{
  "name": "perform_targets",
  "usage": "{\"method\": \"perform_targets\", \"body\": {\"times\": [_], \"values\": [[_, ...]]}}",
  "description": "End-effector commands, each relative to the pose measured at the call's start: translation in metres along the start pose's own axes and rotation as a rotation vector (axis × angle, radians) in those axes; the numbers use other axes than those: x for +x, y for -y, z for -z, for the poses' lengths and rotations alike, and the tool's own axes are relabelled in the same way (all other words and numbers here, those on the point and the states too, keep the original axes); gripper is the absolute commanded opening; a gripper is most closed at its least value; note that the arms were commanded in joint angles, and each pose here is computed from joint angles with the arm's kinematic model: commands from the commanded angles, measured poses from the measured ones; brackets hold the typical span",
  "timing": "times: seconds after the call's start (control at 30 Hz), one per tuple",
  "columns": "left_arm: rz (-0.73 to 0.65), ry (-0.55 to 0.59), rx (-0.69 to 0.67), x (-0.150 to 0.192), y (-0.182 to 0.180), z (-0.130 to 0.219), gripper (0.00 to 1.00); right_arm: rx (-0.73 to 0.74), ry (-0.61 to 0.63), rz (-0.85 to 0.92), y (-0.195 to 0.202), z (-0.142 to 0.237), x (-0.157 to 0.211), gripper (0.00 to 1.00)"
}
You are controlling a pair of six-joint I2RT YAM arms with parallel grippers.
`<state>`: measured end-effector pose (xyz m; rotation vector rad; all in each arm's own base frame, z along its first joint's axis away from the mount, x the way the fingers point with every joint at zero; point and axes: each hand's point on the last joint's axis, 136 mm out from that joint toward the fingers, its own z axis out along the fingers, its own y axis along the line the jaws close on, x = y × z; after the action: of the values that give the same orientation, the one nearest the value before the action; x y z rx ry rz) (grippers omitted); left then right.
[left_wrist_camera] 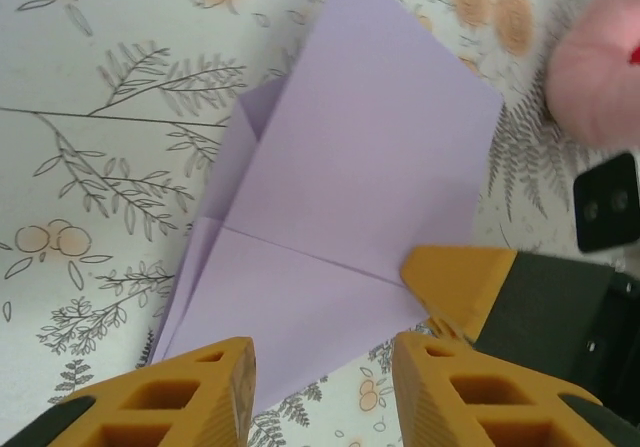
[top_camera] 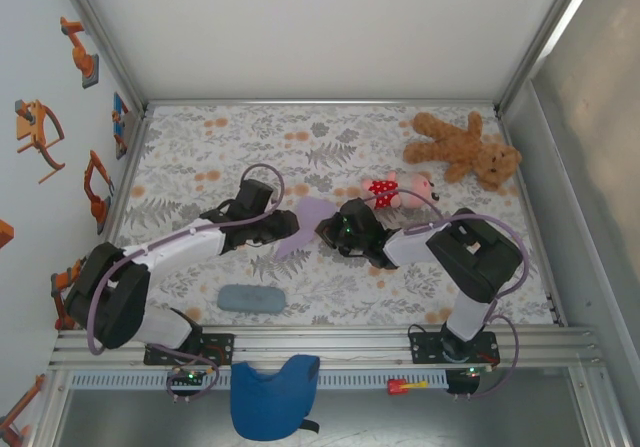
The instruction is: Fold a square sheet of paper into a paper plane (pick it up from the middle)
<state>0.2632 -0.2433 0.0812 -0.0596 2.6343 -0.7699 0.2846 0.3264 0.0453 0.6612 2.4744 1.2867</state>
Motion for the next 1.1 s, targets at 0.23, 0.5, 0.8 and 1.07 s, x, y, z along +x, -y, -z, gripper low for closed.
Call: {"method": "perform_targets", "body": {"times": [0.23, 0.5, 0.8, 1.07], "values": [[-0.453, 0.095, -0.043, 0.011, -0.001, -0.003, 0.55, 0.005, 0.023, -0.039, -0.010, 0.011, -0.010, 0.00], [-0.734, 0.135, -0.099, 0.024, 0.009, -0.015, 0.58, -0.009, 0.003, -0.064, -0.017, 0.010, -0.010, 0.00], [-0.913, 0.178, -0.137, 0.027, 0.013, -0.037, 0.52, -0.024, -0.020, -0.080, -0.028, 0.012, -0.010, 0.00], [-0.953, 0.225, -0.204, 0.023, 0.002, -0.048, 0.43, -0.019, -0.027, -0.102, -0.026, 0.014, -0.011, 0.00]]}}
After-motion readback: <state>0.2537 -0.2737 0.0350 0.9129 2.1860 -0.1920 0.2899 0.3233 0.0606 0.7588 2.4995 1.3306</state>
